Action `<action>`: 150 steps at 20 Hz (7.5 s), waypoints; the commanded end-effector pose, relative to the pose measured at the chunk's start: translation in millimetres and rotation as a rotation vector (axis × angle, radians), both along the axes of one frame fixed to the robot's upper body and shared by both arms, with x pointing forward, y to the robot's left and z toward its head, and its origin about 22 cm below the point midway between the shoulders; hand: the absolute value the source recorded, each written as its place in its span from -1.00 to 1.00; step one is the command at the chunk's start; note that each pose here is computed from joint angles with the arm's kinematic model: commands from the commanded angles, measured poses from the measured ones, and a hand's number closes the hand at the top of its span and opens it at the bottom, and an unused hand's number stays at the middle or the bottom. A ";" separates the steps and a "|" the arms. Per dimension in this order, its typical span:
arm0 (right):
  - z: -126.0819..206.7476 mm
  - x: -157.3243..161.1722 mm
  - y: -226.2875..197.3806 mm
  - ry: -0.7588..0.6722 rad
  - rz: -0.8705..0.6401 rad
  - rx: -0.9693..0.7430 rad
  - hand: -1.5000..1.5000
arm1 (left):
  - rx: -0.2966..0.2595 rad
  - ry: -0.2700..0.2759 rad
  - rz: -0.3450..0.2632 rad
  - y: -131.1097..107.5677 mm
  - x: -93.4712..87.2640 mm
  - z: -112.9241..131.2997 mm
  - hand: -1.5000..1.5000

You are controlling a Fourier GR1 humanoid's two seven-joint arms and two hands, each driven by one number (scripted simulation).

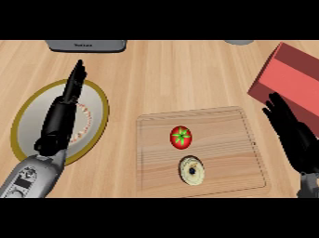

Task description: Pick the tomato from the cutting board and place it in the cardboard box

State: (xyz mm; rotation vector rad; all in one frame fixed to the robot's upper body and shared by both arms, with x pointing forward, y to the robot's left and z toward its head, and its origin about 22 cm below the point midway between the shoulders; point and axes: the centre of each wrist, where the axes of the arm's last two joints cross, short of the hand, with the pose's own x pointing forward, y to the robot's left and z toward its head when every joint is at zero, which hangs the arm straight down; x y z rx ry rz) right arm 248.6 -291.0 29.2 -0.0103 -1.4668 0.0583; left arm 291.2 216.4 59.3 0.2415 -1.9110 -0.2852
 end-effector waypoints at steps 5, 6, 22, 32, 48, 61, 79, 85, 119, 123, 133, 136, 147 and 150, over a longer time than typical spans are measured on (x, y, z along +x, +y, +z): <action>58.3 8.9 54.2 -0.203 -0.058 -0.013 -1.00 | -0.197 0.301 0.111 76.5 -22.2 -12.2 0.00; 71.6 15.3 45.7 -0.252 -0.076 -0.032 -1.00 | -0.247 0.366 0.126 79.9 -27.6 -14.0 0.00; 66.7 -44.7 83.3 -0.293 -0.035 -0.830 -1.00 | -0.309 0.461 0.123 101.0 -42.6 -13.6 0.00; 109.1 -29.5 156.2 0.112 0.123 -1.139 -1.00 | -0.305 0.475 0.084 102.7 -35.7 -5.2 0.00; 121.2 29.4 194.7 0.381 0.222 -1.113 -1.00 | -0.322 0.482 0.099 109.6 -36.9 -11.5 0.00; 111.7 13.9 225.3 0.321 0.230 -1.092 -1.00 | -0.335 0.466 0.109 104.4 -33.5 -14.4 0.00; 80.4 35.0 240.3 0.423 0.227 -1.172 -1.00 | -0.337 0.476 0.112 103.4 -41.9 3.2 0.00; 72.8 20.3 258.7 0.443 0.216 -1.211 -1.00 | -0.315 0.470 0.102 98.9 -50.7 -17.4 0.00; 34.3 44.5 235.9 0.350 0.258 -1.230 1.00 | -0.319 0.473 0.103 91.8 -43.3 -1.3 0.00; 23.4 61.1 215.2 0.350 0.258 -1.259 1.00 | -0.320 0.459 0.116 90.9 -66.5 -23.4 0.00; 35.7 14.3 72.2 -0.019 0.660 -1.384 1.00 | -0.332 0.474 0.130 118.6 -53.9 -5.7 0.00; 48.1 13.0 37.1 -0.089 0.593 -1.393 1.00 | -0.340 0.475 0.112 90.2 -45.4 -9.2 0.00; 182.0 -37.5 20.0 -0.448 0.333 -1.283 1.00 | -0.342 0.478 0.119 107.5 -61.8 -8.4 0.00; 202.5 -51.0 21.2 -0.486 0.170 -1.218 1.00 | -0.334 0.467 0.129 110.2 -56.4 0.7 0.00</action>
